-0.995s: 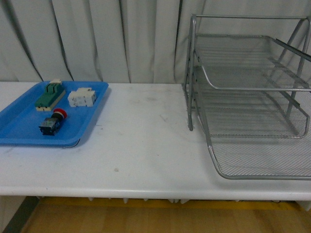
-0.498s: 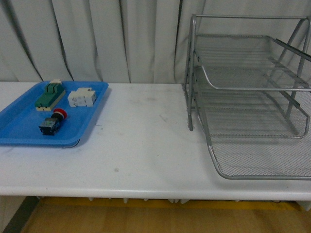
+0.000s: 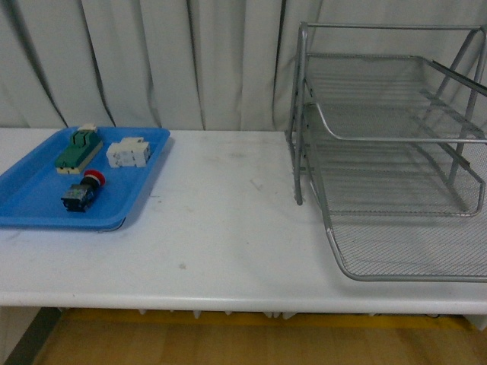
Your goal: Place button on rack with both arms
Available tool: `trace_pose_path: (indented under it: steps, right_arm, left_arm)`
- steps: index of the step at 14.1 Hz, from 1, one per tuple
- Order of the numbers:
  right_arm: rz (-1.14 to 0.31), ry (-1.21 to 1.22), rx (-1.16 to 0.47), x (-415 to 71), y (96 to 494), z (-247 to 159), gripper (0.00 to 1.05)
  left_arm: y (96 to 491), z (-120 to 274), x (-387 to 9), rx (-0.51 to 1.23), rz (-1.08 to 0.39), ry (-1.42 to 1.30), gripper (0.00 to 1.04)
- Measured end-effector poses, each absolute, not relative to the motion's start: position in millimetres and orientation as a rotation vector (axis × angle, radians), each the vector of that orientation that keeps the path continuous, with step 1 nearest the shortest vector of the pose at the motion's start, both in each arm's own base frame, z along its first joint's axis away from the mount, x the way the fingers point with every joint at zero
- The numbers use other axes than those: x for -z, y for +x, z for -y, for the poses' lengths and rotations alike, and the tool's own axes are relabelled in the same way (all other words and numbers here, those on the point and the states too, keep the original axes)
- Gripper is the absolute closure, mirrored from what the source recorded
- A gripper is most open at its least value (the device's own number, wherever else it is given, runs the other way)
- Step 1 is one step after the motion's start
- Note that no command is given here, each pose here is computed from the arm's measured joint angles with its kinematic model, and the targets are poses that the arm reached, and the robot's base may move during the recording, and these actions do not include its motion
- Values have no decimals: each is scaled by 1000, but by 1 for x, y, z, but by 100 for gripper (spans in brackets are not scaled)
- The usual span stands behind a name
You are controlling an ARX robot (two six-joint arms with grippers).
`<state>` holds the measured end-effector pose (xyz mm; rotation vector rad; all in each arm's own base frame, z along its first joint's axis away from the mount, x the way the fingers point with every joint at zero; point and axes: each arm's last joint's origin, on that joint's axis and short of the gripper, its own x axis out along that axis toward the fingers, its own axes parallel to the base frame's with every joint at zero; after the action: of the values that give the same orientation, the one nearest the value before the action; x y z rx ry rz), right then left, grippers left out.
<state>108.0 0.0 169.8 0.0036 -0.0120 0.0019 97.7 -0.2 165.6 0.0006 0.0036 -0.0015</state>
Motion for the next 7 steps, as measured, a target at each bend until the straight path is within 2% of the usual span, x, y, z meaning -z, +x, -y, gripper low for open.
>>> trace_pose_path:
  steps: [1, 2, 5, 6, 7]
  right_arm:
    - [-43, 3, -2, -163, 101, 0, 103]
    - [22, 3, -1, -169, 97, 0, 103]
    - [6, 3, 0, -167, 97, 0, 103]
    - [4, 2, 0, -167, 97, 0, 100]
    - [4, 2, 0, -167, 97, 0, 86]
  left_arm:
    - [98, 0, -166, 1, -4, 1, 7]
    - [98, 0, -166, 2, -4, 1, 7]
    - [98, 0, -166, 1, -3, 1, 7]
    - [98, 0, -166, 2, -3, 1, 7]
    - [98, 0, -166, 2, -3, 1, 7]
